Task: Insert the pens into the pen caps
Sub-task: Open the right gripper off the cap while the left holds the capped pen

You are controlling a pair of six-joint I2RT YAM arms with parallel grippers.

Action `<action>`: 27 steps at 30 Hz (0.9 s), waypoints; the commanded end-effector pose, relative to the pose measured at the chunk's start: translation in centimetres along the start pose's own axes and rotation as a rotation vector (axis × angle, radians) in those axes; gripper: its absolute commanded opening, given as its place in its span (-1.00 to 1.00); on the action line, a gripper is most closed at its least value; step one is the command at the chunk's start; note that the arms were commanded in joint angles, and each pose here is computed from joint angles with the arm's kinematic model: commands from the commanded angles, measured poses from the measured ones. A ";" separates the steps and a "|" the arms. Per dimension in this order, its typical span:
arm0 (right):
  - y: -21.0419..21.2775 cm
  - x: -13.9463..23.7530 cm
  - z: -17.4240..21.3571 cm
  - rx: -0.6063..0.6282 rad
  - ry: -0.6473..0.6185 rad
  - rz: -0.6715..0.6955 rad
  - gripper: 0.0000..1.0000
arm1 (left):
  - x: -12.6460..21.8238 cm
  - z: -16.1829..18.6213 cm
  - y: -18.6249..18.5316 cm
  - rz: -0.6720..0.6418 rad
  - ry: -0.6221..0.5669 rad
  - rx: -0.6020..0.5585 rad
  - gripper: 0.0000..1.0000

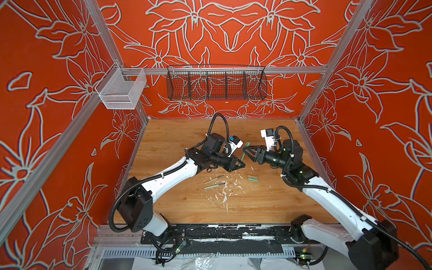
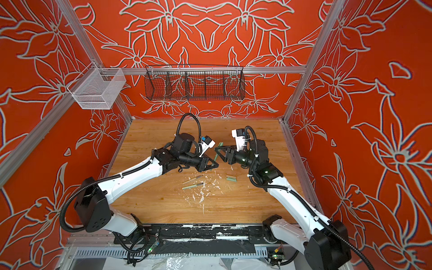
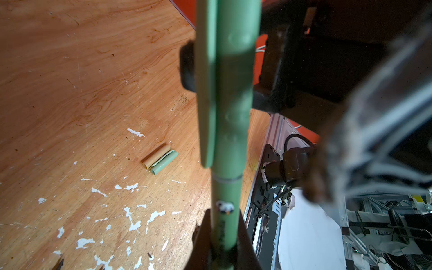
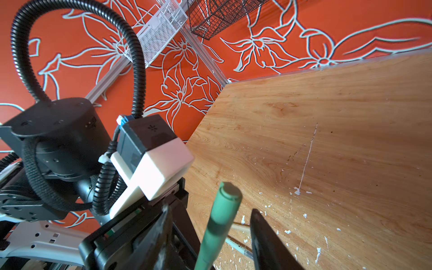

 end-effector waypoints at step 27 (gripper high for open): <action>1.3 -0.4 -2.9 -0.037 -0.041 -0.067 -0.64 | -0.3 0.7 0.9 -0.058 0.028 -0.032 -1.00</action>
Point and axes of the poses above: each gripper's point midway between its finger pads, its own x axis back along the fingers, its own y axis along the line the jaws close on, z = x × y, the point moved 1 cm from there along x, back along the fingers, and after that the axes turned 15 degrees about -x, right-handed, at the moved point
